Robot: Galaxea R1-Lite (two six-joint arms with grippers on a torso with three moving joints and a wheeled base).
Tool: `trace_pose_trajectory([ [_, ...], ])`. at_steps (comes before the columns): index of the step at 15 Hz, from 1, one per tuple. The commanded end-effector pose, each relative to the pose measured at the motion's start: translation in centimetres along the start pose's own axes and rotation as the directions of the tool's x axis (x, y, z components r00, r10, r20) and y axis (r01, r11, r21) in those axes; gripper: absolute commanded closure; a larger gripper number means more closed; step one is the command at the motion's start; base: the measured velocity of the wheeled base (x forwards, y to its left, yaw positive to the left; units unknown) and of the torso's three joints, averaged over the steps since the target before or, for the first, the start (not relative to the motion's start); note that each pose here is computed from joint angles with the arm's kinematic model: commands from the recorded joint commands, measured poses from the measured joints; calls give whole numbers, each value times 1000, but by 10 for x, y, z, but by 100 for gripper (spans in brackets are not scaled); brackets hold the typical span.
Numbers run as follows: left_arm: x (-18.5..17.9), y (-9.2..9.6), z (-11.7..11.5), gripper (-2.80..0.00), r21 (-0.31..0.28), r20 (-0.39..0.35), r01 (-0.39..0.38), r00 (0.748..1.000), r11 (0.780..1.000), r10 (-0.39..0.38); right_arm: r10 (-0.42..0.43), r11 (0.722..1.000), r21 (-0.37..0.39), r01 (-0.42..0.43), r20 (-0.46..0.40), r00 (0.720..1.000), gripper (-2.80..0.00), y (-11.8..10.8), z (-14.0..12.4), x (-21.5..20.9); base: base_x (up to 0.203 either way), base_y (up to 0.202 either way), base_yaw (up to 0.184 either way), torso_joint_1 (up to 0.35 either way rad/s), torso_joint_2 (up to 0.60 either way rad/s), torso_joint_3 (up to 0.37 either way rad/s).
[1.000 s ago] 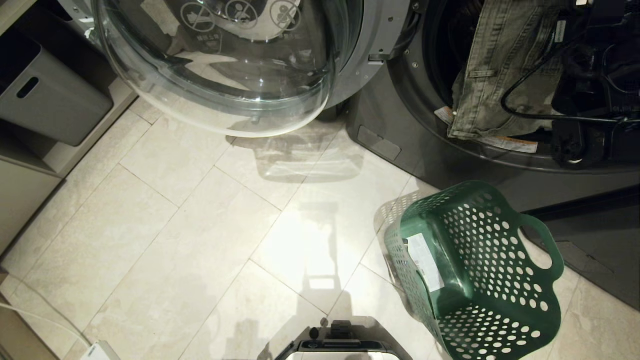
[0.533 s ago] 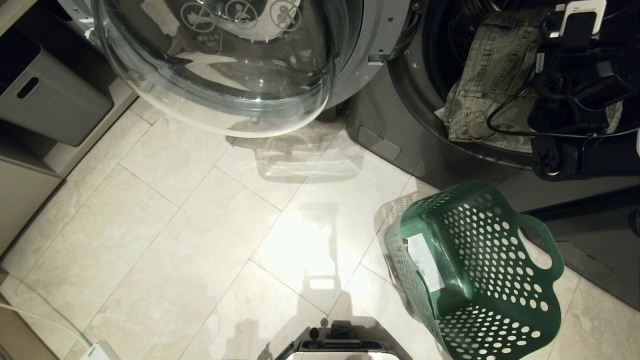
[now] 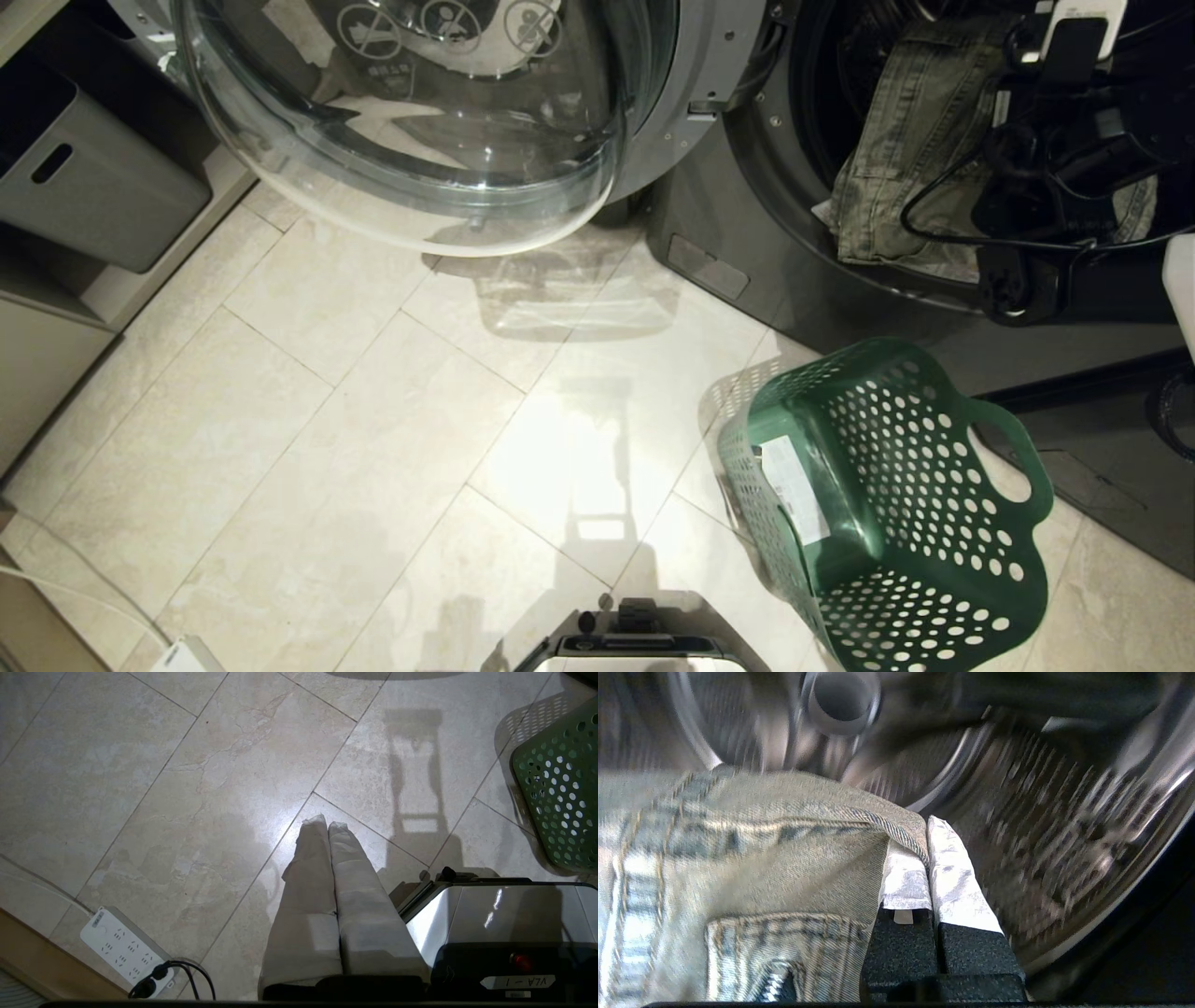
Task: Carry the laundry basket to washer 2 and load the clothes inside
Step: Place the clothes into the washing machine
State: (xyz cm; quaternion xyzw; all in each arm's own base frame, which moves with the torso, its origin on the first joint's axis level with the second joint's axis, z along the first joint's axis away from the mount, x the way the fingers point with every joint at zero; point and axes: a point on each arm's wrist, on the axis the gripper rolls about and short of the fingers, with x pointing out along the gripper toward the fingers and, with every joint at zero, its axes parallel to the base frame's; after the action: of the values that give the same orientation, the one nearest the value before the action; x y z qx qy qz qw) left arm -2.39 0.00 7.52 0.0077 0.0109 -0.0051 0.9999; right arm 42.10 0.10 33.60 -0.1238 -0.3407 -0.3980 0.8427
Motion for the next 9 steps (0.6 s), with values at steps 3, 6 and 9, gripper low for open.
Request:
trace_pose_trajectory([
  [3,0,0,0,0,0,-1,-1,1000,1000,1,-51,998,22,51,10,999,0,9,-10,0,0,0,0,0,0,0],
  [6,0,0,0,0,0,-1,-1,1000,1000,1,-132,989,64,131,2,991,0,1,1,3,0,0,0,0,0,0],
  [9,0,0,0,0,0,-1,-1,1000,1000,1,-172,980,110,168,30,985,0,-10,16,7,0,0,0,0,0,0],
])
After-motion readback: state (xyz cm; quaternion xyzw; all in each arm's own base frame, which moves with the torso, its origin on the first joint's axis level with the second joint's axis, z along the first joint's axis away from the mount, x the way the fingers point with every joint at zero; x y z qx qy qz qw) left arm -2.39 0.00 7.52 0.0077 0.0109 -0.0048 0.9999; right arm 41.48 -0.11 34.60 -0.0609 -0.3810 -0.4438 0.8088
